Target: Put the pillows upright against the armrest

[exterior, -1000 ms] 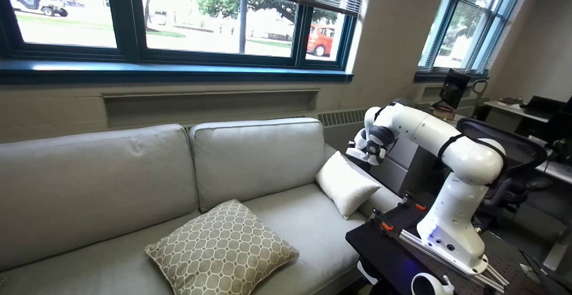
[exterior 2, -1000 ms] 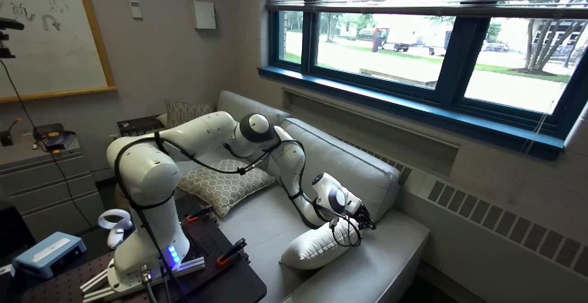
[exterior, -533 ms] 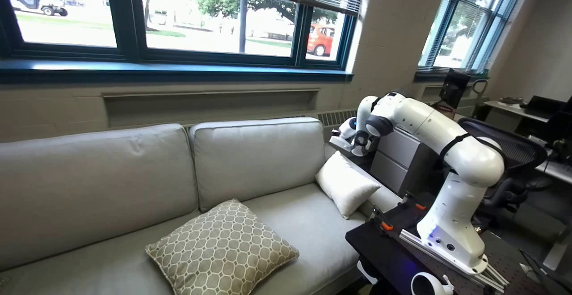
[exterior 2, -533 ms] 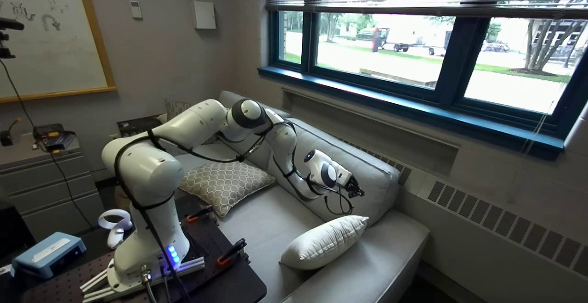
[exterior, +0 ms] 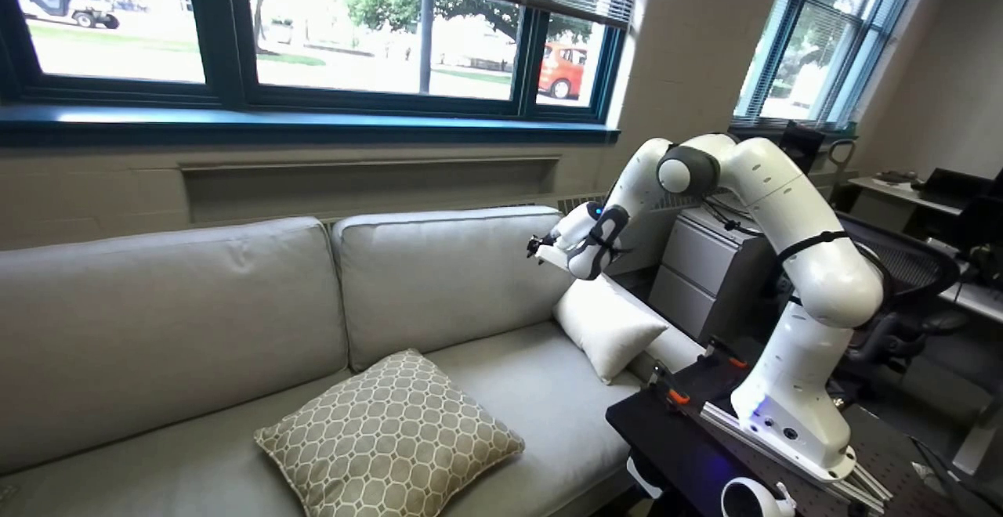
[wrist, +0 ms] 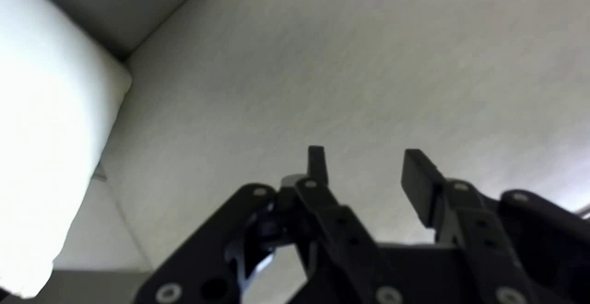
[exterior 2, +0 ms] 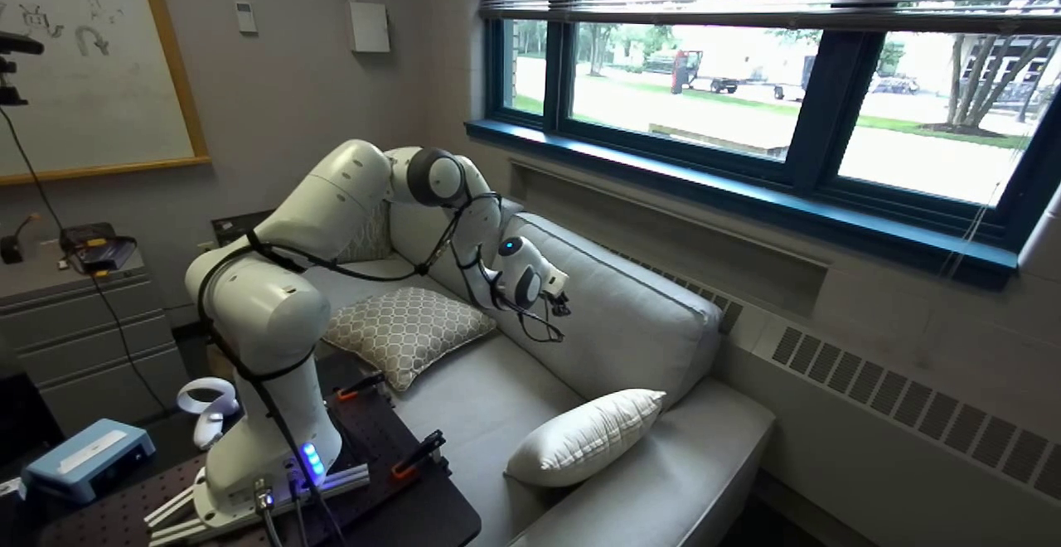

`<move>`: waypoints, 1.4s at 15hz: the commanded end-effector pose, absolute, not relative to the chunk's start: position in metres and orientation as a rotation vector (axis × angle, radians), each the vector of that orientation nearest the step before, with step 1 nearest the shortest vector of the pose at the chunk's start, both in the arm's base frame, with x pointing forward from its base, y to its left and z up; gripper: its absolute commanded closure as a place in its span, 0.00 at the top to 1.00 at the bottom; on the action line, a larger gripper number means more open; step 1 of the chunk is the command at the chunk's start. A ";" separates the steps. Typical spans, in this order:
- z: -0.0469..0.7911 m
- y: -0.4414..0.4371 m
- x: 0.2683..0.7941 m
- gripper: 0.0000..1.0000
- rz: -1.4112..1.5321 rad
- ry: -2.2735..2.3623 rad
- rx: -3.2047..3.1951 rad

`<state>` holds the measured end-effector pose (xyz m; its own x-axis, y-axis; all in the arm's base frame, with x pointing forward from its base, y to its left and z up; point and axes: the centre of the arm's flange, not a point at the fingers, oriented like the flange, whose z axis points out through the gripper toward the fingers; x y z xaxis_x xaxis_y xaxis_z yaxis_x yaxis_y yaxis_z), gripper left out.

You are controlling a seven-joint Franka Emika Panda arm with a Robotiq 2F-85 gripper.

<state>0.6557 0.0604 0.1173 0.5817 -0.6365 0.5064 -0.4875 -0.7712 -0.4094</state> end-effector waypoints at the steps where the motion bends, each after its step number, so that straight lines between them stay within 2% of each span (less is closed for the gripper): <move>1: 0.121 0.131 0.580 0.79 -0.702 0.828 -2.598; 3: 0.115 0.181 0.540 0.95 -0.549 0.758 -2.604; 5: 0.109 0.223 0.501 1.00 -0.395 0.687 -2.603; 9: 0.110 0.257 0.451 1.00 -0.080 0.585 -2.564; 13: 0.113 0.261 0.445 1.00 0.170 0.596 -2.489; 17: 0.091 0.261 0.451 1.00 0.263 0.762 -2.527; 21: 0.092 0.252 0.445 1.00 0.226 0.736 -2.505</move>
<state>0.4453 0.2518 0.0917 0.8387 -0.4586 -0.2935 -0.5443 -0.7198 -0.4307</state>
